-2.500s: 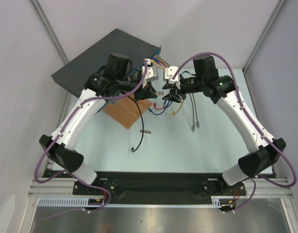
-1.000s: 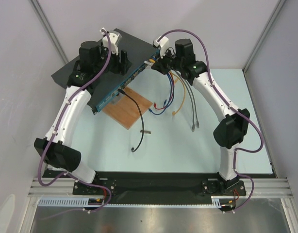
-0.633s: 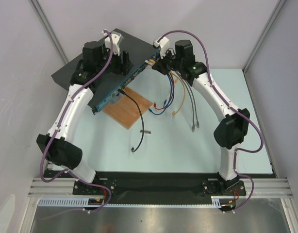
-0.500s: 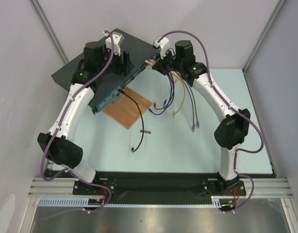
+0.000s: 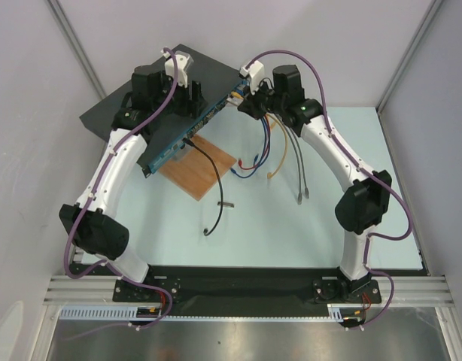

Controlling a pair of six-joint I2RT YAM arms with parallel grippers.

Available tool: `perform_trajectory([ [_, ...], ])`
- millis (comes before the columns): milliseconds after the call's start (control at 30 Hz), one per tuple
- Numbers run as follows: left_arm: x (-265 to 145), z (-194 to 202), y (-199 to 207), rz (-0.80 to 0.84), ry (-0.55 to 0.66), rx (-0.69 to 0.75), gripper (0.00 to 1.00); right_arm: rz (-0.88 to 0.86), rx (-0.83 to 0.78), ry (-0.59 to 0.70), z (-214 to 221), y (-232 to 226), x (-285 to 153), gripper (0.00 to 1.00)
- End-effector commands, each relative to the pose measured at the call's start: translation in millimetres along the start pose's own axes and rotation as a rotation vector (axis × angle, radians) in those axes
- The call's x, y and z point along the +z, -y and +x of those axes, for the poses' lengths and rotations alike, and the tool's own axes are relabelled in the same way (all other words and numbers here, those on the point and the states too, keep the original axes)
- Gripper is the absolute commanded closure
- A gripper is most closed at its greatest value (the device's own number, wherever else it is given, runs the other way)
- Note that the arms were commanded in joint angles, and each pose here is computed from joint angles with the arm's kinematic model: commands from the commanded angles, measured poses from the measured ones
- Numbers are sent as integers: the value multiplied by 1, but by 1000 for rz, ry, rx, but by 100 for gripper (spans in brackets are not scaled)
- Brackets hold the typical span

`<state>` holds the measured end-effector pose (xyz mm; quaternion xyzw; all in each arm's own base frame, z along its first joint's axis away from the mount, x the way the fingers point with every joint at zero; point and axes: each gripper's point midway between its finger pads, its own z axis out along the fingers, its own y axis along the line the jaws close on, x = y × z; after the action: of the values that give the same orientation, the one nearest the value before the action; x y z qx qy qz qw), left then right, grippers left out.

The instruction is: Insert the plug into the switch port

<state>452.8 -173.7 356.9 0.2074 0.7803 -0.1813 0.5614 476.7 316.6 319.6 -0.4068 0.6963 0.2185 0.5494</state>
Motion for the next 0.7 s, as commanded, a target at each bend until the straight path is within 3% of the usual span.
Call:
perform_trajectory([
  [0, -5, -18, 1, 4, 48, -7, 30, 29, -34, 76, -35, 1, -12, 100],
  [667, -6, -23, 4, 15, 62, -10, 30, 43, -19, 64, -28, 6, 6, 100],
])
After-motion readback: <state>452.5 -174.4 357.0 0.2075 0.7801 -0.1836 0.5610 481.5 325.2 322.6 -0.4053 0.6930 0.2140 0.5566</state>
